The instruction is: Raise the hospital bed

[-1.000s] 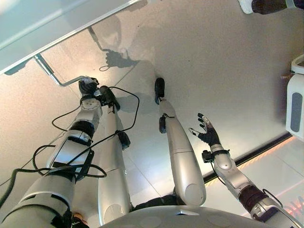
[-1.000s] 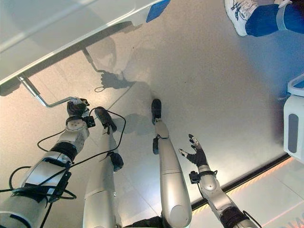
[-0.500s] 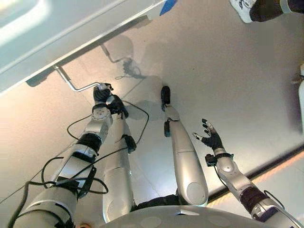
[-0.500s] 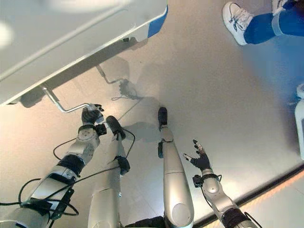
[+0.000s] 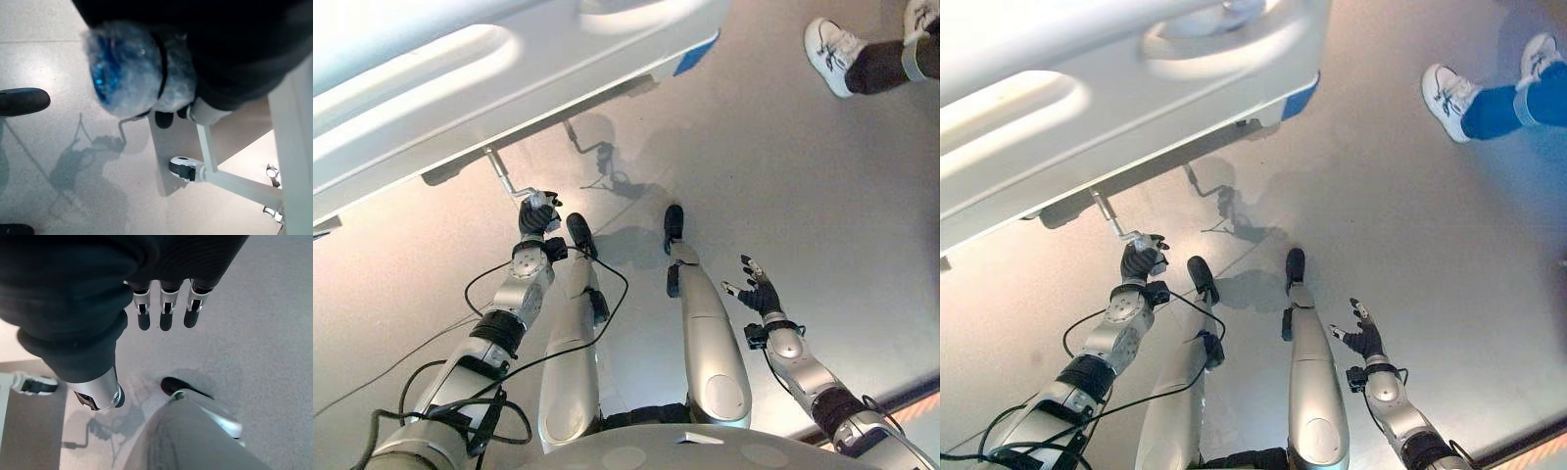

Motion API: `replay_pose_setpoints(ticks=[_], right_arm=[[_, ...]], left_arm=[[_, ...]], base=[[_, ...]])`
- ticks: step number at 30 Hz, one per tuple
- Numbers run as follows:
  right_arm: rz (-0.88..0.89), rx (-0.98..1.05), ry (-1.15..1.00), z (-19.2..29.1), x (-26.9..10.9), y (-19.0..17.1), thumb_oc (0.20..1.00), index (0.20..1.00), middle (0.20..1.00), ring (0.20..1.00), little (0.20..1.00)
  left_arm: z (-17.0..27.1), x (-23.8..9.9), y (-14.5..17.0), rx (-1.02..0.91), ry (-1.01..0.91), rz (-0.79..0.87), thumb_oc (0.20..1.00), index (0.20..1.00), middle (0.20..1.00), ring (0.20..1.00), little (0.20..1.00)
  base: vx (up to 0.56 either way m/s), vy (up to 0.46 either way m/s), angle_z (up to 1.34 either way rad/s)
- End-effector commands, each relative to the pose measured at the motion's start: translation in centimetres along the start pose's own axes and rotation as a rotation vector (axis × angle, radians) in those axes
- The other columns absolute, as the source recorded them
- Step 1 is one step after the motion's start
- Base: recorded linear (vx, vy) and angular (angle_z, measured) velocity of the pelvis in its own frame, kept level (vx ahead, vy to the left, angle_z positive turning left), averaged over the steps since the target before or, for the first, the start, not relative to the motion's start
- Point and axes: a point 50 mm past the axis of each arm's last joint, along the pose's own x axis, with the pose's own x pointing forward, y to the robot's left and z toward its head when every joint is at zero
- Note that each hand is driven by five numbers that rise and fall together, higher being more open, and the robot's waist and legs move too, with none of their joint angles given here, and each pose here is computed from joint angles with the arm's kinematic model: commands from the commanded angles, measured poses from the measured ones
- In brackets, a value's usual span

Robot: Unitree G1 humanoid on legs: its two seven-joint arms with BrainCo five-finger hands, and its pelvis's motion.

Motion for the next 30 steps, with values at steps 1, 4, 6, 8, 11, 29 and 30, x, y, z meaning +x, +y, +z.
replay_pose_setpoints(ticks=[1,4,6,8,11,29,30], right_arm=[[-0.016,-0.015,0.047,-1.3,-0.9,-0.8,1.0,1.0,1.0,1.0,1.0],[-0.025,-0.016,0.065,-1.7,-1.0,-1.0,1.0,1.0,1.0,1.0,1.0],[-0.028,-0.014,0.072,-1.8,-1.0,-1.1,1.0,1.0,1.0,1.0,1.0],[-0.031,-0.016,0.081,-2.0,-1.0,-1.1,1.0,1.0,1.0,1.0,1.0],[-0.04,-0.017,0.112,-2.6,-1.2,-1.1,1.0,1.0,1.0,1.0,1.0],[-0.053,0.011,0.194,-4.7,-2.7,-1.0,1.0,1.0,1.0,1.0,1.0],[-0.048,0.019,0.194,-4.7,-2.7,-0.8,1.0,1.0,1.0,1.0,1.0]], left_arm=[[5.6,-0.4,-3.3,-0.042,-0.295,-0.201,0.2,0.2,0.2,0.2,0.2],[5.1,-0.8,-2.5,-0.041,-0.284,-0.195,0.2,0.2,0.2,0.2,0.2],[5.0,-1.0,-1.8,-0.029,-0.283,-0.188,0.2,0.2,0.2,0.2,0.2],[4.9,-1.2,-1.6,-0.031,-0.281,-0.19,0.2,0.2,0.2,0.2,0.2],[4.8,-1.5,-0.7,-0.032,-0.282,-0.18,0.2,0.2,0.2,0.2,0.2],[3.8,-1.6,3.9,0.01,-0.238,-0.046,0.2,0.2,0.2,0.2,0.2],[3.5,-1.3,4.6,0.02,-0.221,-0.009,0.2,0.2,0.2,0.2,0.2]], base=[[-0.06,0.039,0.18],[0.01,0.064,0.27],[0.01,0.035,0.14],[0.0,0.069,0.15],[0.01,0.074,0.2],[0.03,0.057,0.21],[0.01,0.053,0.18]])
